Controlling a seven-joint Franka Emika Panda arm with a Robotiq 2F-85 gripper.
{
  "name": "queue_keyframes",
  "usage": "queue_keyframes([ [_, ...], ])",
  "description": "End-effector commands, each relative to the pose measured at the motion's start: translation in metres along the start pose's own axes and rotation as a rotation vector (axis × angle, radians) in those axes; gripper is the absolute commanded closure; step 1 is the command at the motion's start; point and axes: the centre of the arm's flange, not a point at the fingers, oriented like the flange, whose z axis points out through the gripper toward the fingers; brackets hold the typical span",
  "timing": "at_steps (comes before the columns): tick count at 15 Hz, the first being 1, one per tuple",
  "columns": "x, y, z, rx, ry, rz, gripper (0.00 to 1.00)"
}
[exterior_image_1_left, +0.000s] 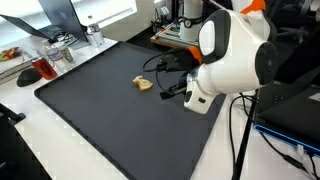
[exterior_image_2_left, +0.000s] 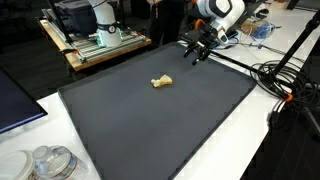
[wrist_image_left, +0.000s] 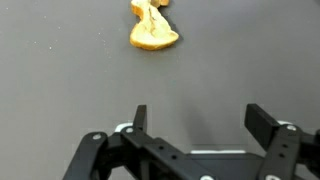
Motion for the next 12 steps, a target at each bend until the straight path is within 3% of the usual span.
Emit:
queue_keyframes([
  [1, 0.008, 0.017, -0.005, 0.006, -0.005, 0.012, 0.0],
  [6, -0.036, 0.027, 0.009, 0.04, 0.073, 0.028, 0.0],
  [12, -0.101, 0.033, 0.038, 0.048, 0.233, 0.059, 0.0],
])
